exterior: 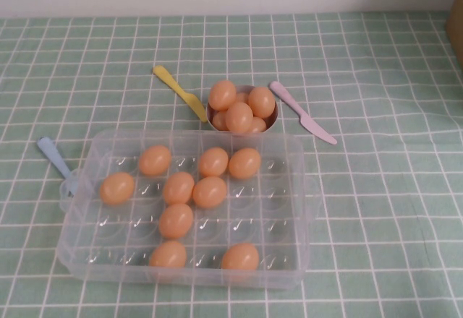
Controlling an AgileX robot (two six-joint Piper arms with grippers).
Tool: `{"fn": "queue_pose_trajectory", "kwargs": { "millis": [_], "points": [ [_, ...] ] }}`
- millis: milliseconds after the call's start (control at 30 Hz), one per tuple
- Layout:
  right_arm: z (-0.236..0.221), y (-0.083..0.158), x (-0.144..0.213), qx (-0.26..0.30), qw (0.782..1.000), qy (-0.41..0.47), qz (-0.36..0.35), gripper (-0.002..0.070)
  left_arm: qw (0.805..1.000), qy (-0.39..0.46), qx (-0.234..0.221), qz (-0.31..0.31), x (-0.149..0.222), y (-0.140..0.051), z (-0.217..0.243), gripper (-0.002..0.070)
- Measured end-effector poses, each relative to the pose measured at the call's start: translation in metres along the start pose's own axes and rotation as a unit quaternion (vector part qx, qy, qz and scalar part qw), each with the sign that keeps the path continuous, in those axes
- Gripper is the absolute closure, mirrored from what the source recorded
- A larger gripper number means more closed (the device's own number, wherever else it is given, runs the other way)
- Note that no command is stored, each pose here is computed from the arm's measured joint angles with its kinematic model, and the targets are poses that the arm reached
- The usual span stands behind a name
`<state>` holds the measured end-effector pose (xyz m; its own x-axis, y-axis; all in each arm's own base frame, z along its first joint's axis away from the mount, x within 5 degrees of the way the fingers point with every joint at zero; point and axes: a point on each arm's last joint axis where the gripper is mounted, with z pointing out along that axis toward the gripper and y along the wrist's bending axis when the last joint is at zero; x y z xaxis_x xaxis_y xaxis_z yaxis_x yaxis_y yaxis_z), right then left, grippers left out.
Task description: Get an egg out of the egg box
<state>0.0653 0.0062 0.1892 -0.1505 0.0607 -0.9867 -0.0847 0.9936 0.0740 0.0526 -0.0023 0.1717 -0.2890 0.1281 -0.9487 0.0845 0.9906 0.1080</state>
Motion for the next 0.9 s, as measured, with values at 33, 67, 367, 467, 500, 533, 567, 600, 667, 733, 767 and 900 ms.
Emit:
{"fn": "queue_pose_trajectory", "kwargs": {
  "millis": [33, 67, 367, 467, 500, 533, 567, 600, 667, 733, 767, 900],
  "points": [
    [-0.002, 0.000, 0.000, 0.000, 1.000, -0.004, 0.000, 0.0694, 1.000, 0.000, 0.000, 0.000, 0.000, 0.000, 0.000, 0.0678],
    [-0.005, 0.000, 0.001, 0.000, 1.000, -0.007, 0.000, 0.0694, 1.000, 0.000, 0.000, 0.000, 0.000, 0.000, 0.000, 0.0678],
    [-0.009, -0.001, 0.009, 0.005, 1.000, 0.020, 0.000, 0.0694, 1.000, -0.001, 0.000, 0.000, 0.000, 0.000, 0.000, 0.0678],
    [-0.009, -0.001, 0.009, 0.005, 1.000, 0.024, 0.000, 0.0694, 1.000, -0.001, 0.000, 0.000, 0.000, 0.000, 0.000, 0.0678],
    [-0.009, -0.001, 0.010, 0.005, 1.000, 0.025, 0.000, 0.0694, 1.000, -0.001, 0.000, 0.000, 0.000, 0.000, 0.000, 0.0678],
    [-0.009, -0.001, 0.010, 0.005, 1.000, 0.027, 0.000, 0.0694, 1.000, -0.001, 0.000, 0.000, 0.000, 0.000, 0.000, 0.0678],
    [-0.009, -0.001, 0.010, 0.006, 1.000, 0.029, 0.000, 0.0694, 1.000, -0.001, 0.000, 0.000, 0.000, 0.000, 0.000, 0.0678],
    [-0.009, -0.001, 0.011, 0.006, 0.999, 0.031, -0.003, 0.0694, 1.000, -0.001, 0.000, 0.000, 0.000, 0.000, 0.000, 0.0678],
    [-0.009, -0.001, 0.011, 0.002, 0.999, 0.034, -0.012, 0.0694, 1.000, -0.001, 0.000, 0.000, 0.000, 0.000, 0.000, 0.0678],
    [-0.009, 0.000, 0.012, -0.003, 0.999, 0.037, -0.022, 0.0694, 1.000, -0.001, 0.000, 0.000, 0.000, 0.000, 0.000, 0.0678],
    [-0.009, 0.001, 0.012, -0.008, 0.999, 0.039, -0.032, 0.0694, 1.000, -0.001, 0.000, 0.000, 0.000, 0.000, 0.000, 0.0678],
    [-0.010, 0.002, 0.015, -0.016, 0.998, 0.055, -0.040, 0.0694, 1.000, -0.001, 0.000, 0.000, 0.000, 0.000, 0.000, 0.0678]
  ]
}}
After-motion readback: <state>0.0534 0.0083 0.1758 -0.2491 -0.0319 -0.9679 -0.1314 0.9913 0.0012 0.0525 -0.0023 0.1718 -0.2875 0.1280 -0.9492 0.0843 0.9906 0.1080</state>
